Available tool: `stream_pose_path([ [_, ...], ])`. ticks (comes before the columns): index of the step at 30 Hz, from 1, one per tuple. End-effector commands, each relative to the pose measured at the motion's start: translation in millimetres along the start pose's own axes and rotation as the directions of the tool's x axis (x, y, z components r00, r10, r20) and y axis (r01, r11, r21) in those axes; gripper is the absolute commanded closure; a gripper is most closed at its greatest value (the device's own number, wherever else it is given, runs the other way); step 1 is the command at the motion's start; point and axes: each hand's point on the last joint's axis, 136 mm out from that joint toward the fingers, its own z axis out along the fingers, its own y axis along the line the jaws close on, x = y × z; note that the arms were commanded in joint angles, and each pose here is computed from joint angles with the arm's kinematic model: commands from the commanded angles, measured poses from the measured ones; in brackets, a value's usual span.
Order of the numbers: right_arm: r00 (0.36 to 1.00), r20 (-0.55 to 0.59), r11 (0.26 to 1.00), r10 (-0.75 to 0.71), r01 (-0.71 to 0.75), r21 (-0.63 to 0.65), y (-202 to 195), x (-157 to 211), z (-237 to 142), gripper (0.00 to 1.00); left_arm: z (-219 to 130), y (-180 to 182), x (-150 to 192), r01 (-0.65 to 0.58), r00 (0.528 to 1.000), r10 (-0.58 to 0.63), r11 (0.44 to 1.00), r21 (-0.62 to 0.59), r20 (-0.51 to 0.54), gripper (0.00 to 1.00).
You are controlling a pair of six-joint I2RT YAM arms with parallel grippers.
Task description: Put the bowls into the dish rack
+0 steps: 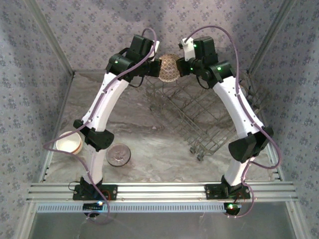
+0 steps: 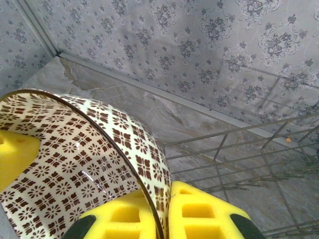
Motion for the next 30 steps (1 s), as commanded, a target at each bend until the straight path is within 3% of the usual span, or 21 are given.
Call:
stream_pose_path([
  [1, 0.999, 0.042, 1.000, -0.020, 0.021, -0.017, 10.0, -12.0, -2.2, 0.94, -27.1, -16.3, -25.0, 0.014, 0.995, -0.021, 0.997, 0.070, 0.100, 0.98],
  [4, 0.999, 0.048, 1.000, -0.021, 0.020, 0.008, 6.1, -12.9, -2.0, 0.97, -28.0, -16.4, -24.8, 0.016, 0.995, -0.023, 0.997, 0.071, 0.100, 0.85],
  [9, 0.998, 0.058, 0.997, 0.024, -0.028, 0.069, -11.3, -14.8, -3.8, 1.00, -35.7, -15.9, -29.5, 0.011, 0.992, -0.019, 0.998, 0.070, 0.122, 0.53],
  [12, 0.997, 0.061, 0.991, 0.052, -0.059, 0.123, -29.2, -14.6, -7.6, 1.00, -45.7, -13.3, -35.2, 0.003, 0.989, -0.012, 0.998, 0.059, 0.150, 0.43],
  [19, 0.992, 0.089, 0.922, 0.090, -0.116, 0.370, -112.1, -12.9, -51.4, 1.00, -60.1, 9.5, -36.1, 0.009, 0.986, -0.010, 1.000, 0.008, 0.167, 0.36],
  [24, 0.999, 0.003, 0.772, 0.032, -0.027, 0.635, -180.9, 13.5, -103.8, 1.00, -54.9, 36.7, -19.0, 0.072, 0.991, -0.073, 0.997, 0.011, 0.114, 0.35],
  [30, 0.994, -0.105, 0.609, 0.012, 0.076, 0.790, -236.3, 64.1, -144.5, 1.00, -41.8, 61.1, 2.8, 0.143, 0.988, -0.144, 0.990, 0.019, 0.062, 0.35],
])
